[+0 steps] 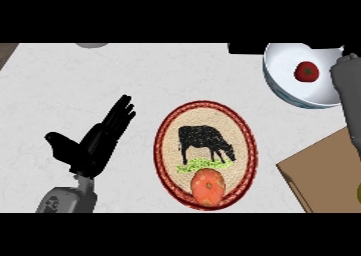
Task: Pick the tomato from the placemat and place it in the bowl
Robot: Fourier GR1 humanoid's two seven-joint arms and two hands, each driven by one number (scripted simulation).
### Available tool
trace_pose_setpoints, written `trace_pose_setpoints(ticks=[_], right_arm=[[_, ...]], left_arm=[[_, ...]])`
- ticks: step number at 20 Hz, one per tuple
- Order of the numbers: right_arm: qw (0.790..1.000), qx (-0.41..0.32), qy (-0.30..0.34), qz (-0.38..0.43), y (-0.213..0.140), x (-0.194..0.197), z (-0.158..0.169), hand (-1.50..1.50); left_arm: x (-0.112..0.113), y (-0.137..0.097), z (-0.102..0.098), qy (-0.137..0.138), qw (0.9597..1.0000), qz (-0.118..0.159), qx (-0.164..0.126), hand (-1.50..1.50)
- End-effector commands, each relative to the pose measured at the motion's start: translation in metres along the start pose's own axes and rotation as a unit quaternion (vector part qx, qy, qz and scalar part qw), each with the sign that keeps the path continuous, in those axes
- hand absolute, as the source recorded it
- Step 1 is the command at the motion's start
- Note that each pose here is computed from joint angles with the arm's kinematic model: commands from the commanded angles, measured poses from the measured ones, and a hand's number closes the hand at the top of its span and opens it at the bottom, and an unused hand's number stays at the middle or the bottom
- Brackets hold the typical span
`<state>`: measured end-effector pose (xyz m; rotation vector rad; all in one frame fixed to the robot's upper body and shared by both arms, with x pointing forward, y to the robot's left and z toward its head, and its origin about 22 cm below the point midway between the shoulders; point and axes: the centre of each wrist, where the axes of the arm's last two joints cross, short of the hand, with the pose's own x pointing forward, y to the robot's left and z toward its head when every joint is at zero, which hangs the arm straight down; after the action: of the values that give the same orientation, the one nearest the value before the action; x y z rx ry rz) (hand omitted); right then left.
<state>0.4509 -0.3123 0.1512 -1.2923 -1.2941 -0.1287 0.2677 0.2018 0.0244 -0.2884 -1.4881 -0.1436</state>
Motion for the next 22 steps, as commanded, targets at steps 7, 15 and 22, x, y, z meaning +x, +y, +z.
trace_pose_setpoints(ticks=[7,15,22], right_arm=[[0.969,-0.028,-0.118,-0.217,0.015,0.022,0.079,-1.5],[0.947,-0.016,-0.18,-0.264,-0.013,0.003,0.155,-1.5],[0.949,0.021,-0.186,-0.255,-0.027,-0.044,0.246,1.5]], left_arm=[[-0.001,0.012,0.017,0.011,0.9993,0.005,0.034,0.0],[-0.011,0.015,0.018,0.025,0.9989,0.004,0.039,0.0],[-0.003,0.02,0.017,0.011,0.9987,0.0,0.049,0.0]])
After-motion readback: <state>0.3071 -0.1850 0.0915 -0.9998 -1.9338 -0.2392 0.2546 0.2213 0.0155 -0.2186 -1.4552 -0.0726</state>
